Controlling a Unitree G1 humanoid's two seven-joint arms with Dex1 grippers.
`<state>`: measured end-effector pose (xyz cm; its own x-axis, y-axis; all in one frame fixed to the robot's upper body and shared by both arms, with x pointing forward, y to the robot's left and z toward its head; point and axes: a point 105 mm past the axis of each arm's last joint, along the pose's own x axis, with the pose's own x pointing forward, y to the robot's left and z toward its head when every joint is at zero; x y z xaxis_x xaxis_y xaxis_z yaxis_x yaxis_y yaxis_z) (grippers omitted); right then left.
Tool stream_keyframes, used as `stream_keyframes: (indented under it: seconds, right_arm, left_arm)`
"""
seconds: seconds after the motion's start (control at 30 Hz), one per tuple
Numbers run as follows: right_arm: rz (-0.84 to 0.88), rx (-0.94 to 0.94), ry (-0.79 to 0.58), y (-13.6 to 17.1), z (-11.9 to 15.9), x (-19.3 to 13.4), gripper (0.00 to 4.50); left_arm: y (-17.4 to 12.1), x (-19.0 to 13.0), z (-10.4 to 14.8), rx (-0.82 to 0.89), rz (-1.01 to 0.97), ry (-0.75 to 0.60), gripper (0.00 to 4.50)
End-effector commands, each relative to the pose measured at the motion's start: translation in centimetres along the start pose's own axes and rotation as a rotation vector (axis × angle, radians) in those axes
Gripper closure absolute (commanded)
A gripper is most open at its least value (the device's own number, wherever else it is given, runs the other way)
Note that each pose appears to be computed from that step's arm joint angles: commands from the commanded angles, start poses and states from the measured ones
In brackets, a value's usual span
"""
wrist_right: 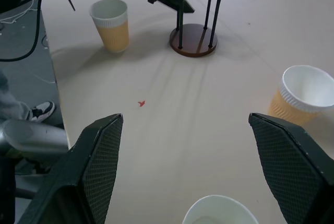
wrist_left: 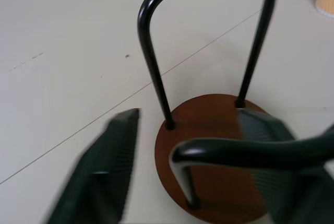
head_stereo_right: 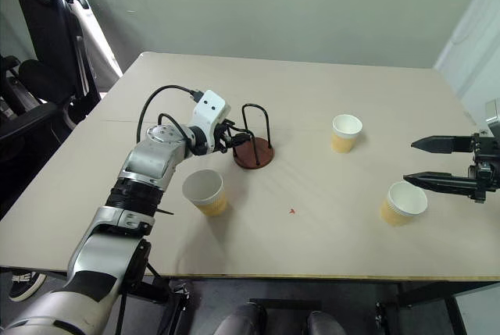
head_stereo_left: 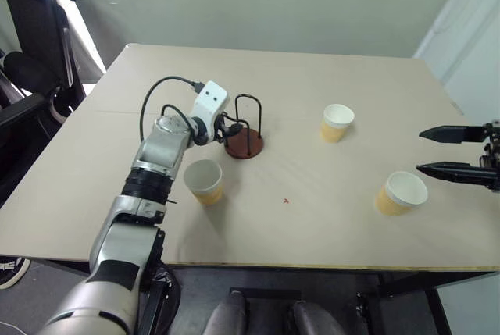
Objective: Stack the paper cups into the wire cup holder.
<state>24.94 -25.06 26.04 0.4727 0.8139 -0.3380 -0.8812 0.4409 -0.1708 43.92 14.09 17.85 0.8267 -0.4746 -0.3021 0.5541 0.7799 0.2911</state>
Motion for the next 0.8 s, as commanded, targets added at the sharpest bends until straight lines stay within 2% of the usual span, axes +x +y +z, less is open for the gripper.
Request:
stream_keyframes:
  seconds: [0.03, 0.17, 0.4, 0.47, 0.6, 0.67, 0.8]
  right_arm:
    - [-0.026, -0.056, -0.016, 0.5, 1.4, -0.9, 0.59]
    - [-0.031, -0.054, -0.016, 0.5, 1.3, -0.8, 0.59]
    - [-0.040, -0.053, -0.013, 0.0, 1.2, -0.5, 0.59]
    - [-0.043, -0.054, -0.013, -0.1, 1.2, -0.4, 0.59]
    - [-0.045, -0.056, -0.012, -0.2, 1.3, -0.5, 0.59]
    - [-0.045, -0.058, -0.013, -0.2, 1.3, -0.5, 0.59]
    - [-0.044, -0.059, -0.014, -0.1, 1.3, -0.5, 0.59]
  left_arm:
    - [0.2, -0.1, 2.1, 0.049, 0.004, -0.054, 3.20]
    - [0.0, 0.1, 2.4, 0.043, -0.012, -0.067, 4.47]
    - [-1.5, -1.3, 5.5, 0.053, -0.163, -0.183, 4.47]
    - [-3.4, -2.7, 7.8, 0.067, -0.296, -0.262, 4.47]
    - [-6.8, -5.2, 10.0, 0.119, -0.522, -0.324, 4.47]
    - [-9.6, -6.6, 9.9, 0.176, -0.680, -0.308, 4.47]
    - [-12.5, -7.8, 8.1, 0.258, -0.840, -0.242, 4.47]
